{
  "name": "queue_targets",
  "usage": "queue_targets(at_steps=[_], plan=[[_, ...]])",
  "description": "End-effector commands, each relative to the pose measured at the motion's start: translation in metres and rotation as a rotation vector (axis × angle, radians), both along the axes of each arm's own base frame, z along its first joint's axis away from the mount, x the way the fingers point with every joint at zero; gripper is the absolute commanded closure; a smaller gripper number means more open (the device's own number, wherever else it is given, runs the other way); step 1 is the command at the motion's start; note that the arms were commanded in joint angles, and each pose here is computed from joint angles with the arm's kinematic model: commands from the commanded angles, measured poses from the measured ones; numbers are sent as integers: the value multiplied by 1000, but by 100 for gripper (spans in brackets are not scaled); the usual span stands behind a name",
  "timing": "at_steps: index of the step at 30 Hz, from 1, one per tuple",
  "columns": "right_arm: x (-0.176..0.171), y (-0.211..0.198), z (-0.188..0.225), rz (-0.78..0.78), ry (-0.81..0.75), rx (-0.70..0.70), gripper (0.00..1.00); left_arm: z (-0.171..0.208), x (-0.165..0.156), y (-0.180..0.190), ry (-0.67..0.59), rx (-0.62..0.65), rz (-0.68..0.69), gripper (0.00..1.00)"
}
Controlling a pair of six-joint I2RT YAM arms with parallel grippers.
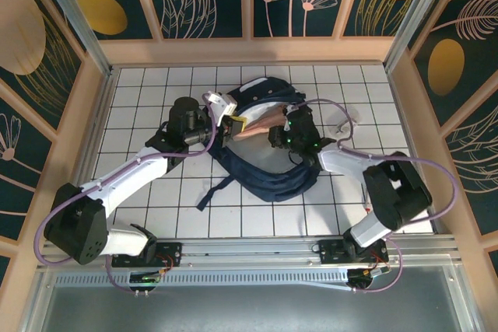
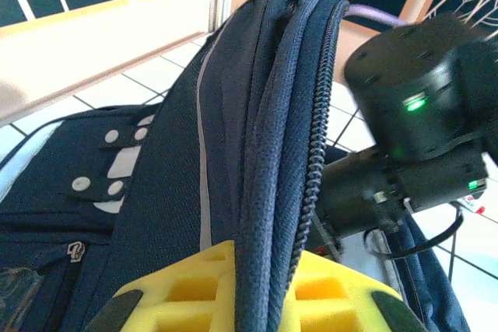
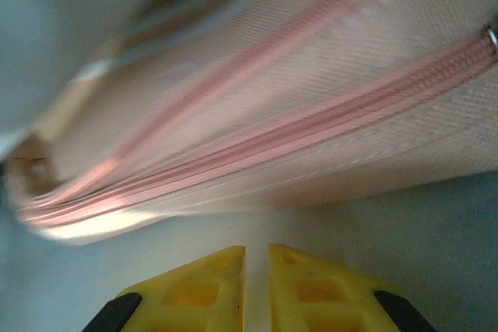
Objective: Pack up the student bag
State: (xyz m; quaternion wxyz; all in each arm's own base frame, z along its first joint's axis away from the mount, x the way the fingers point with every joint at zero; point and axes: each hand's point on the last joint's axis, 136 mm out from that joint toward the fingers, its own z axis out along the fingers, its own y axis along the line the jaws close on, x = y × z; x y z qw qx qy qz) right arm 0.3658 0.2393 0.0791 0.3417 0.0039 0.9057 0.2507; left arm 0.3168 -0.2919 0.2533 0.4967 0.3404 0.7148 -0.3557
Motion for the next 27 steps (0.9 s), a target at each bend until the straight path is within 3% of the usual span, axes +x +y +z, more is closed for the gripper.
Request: queue_targets(at_steps=[1, 6, 15, 22, 27], plan=[[32, -10, 0, -133, -64, -22, 85, 59, -9, -4, -141, -128, -47, 100], [66, -9, -8, -178, -100, 76, 86, 60, -9, -5, -137, -126, -50, 100], [100, 30, 29, -89, -238, 272, 81, 56, -6, -9, -126, -109, -65, 100], [87, 74, 52, 179, -250, 496, 78, 53, -6, -11, -119, -117, -75, 100], [98, 65, 29, 99, -180, 446, 75, 58, -5, -12, -118, -136, -76, 100]])
